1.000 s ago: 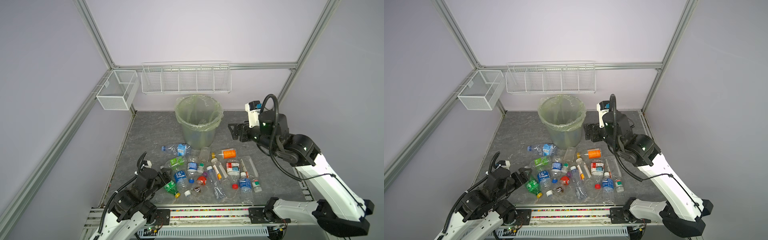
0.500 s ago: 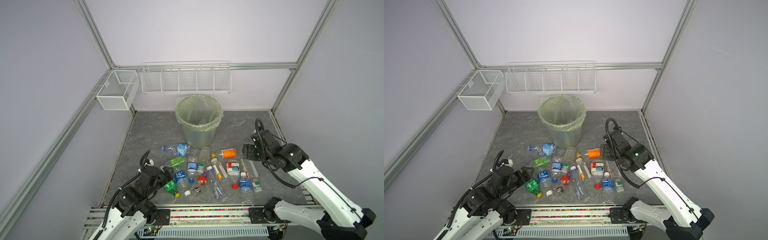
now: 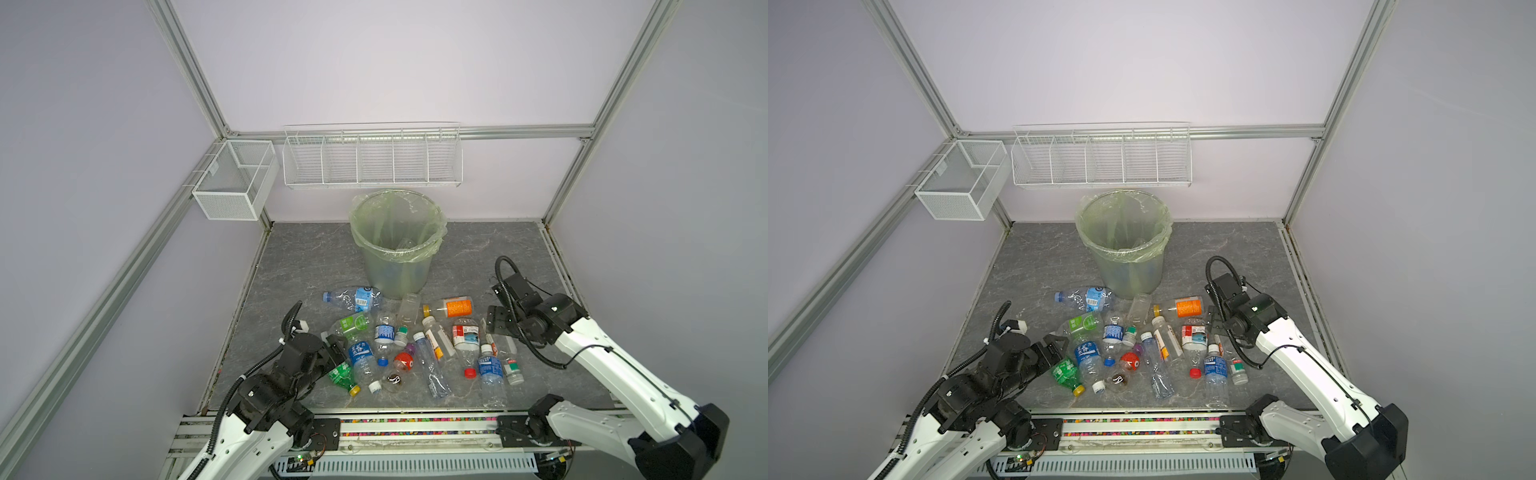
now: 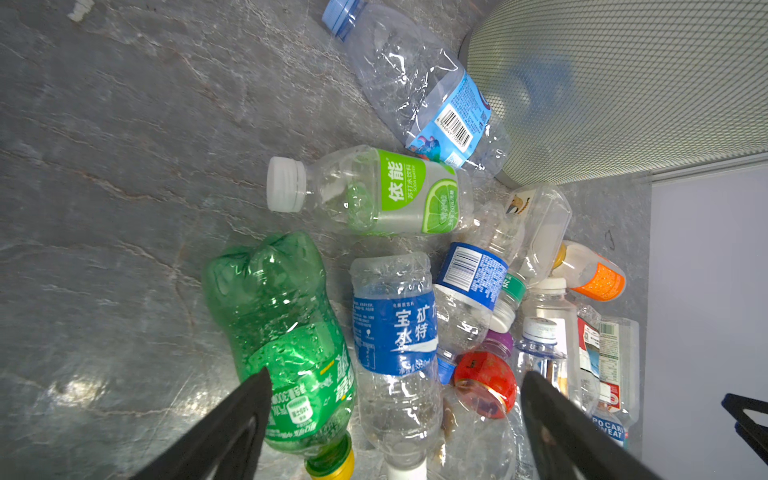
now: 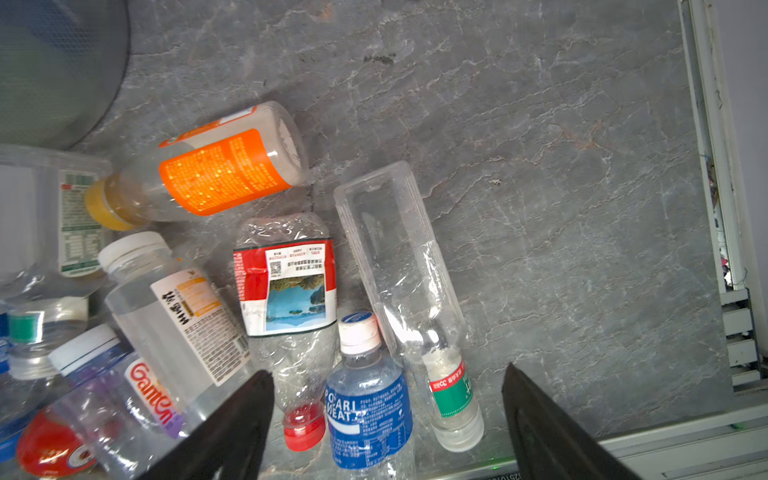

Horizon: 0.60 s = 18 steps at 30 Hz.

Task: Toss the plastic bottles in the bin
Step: 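Withdraw the right gripper toward the bottles nearer the robot while the left gripper shifts slightly, then lower the right gripper onto the clear square plastic bottle and grasp it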

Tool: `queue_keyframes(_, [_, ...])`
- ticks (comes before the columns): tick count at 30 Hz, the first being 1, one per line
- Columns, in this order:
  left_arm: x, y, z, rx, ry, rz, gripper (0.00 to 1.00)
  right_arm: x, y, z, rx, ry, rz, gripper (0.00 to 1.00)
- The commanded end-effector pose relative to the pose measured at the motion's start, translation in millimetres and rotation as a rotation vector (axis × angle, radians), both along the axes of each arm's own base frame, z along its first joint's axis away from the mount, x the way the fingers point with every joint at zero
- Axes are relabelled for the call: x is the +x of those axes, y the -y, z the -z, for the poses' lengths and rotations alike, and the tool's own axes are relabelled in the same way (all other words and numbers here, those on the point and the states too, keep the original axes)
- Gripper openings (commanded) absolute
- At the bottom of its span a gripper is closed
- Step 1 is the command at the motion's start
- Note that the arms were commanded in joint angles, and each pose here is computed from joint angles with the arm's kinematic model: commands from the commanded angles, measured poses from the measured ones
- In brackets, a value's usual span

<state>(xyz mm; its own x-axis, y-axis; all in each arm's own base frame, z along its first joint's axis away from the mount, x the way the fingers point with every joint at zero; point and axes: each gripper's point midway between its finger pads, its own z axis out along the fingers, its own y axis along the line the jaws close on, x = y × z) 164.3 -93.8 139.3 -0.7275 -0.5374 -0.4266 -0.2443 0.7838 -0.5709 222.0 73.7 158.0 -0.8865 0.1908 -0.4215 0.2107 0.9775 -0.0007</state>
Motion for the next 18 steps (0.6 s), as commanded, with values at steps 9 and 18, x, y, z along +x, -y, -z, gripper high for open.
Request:
queue_keyframes(9, [0,-2,9,0.007,-0.012,-0.015,0.93,12,-1,43,0.036,-0.041,0.053,0.89])
queue_keyframes(18, [0,-2,11,0.013,-0.013,-0.015,0.93,14,8,72,-0.027,-0.117,0.068,0.89])
